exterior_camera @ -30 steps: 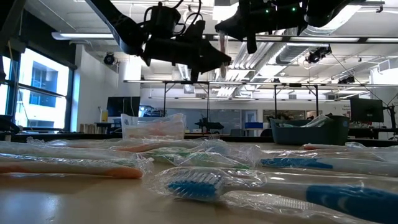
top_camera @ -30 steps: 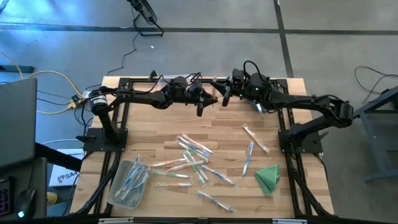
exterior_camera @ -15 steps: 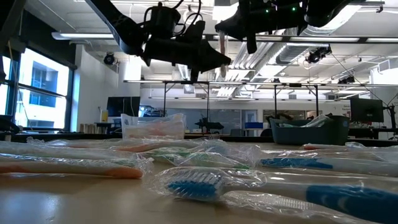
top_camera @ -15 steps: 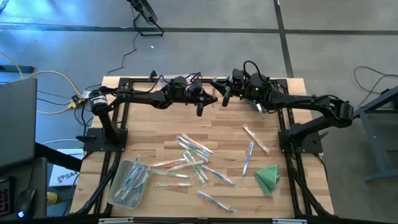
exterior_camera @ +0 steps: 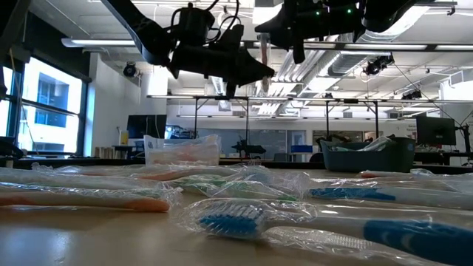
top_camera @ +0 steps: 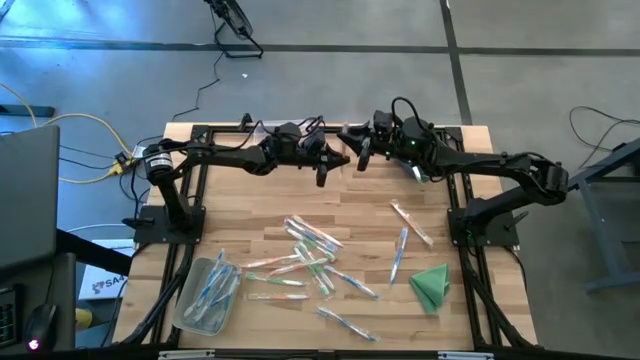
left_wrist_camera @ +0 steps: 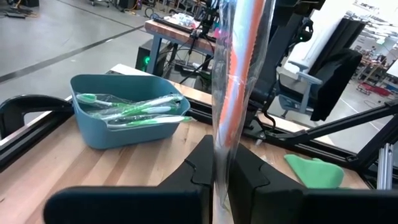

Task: Pick & Place Toothbrushes
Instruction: Put the orange toothbrush into the transparent bin

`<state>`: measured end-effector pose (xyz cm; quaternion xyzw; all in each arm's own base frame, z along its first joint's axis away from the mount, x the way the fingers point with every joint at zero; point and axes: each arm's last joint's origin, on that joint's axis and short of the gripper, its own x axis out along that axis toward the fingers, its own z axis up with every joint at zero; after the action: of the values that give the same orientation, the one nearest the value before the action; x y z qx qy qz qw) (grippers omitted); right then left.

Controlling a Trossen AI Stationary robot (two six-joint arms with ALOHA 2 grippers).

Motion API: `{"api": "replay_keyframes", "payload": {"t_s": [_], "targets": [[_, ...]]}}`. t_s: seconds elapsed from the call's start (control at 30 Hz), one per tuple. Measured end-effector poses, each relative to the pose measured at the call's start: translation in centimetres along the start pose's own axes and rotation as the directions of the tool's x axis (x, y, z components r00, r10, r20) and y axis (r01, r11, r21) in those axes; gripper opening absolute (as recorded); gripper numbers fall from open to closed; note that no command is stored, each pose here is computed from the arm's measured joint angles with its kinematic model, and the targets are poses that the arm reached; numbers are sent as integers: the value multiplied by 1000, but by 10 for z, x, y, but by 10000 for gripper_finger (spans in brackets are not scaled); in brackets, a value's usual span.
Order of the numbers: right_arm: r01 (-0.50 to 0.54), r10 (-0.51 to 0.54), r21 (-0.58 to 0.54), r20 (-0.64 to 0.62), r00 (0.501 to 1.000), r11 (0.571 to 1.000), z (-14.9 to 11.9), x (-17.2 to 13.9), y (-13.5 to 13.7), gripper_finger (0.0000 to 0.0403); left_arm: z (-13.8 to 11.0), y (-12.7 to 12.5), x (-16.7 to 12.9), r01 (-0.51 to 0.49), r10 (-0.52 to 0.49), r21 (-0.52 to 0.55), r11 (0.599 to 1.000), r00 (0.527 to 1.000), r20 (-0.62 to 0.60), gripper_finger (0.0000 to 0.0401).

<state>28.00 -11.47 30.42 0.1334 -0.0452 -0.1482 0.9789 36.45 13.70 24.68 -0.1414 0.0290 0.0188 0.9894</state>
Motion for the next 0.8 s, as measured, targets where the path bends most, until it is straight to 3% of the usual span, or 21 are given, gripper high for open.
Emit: {"api": "replay_keyframes", "payload": {"t_s": [0.2,0.33,0.8], "targets": [[-96,96,1,-27,995,995,0,-1,3,172,-2,1,0,-5,5,-6,1000,1000,-18,13],[-176,176,-1,-38,984,984,9,-10,2,196,-1,2,-1,-5,5,6,1000,1000,-18,13],[-88,89,-94,2,996,992,61,-79,-1,191,16,43,-29,-92,90,-41,995,995,-46,12]]}}
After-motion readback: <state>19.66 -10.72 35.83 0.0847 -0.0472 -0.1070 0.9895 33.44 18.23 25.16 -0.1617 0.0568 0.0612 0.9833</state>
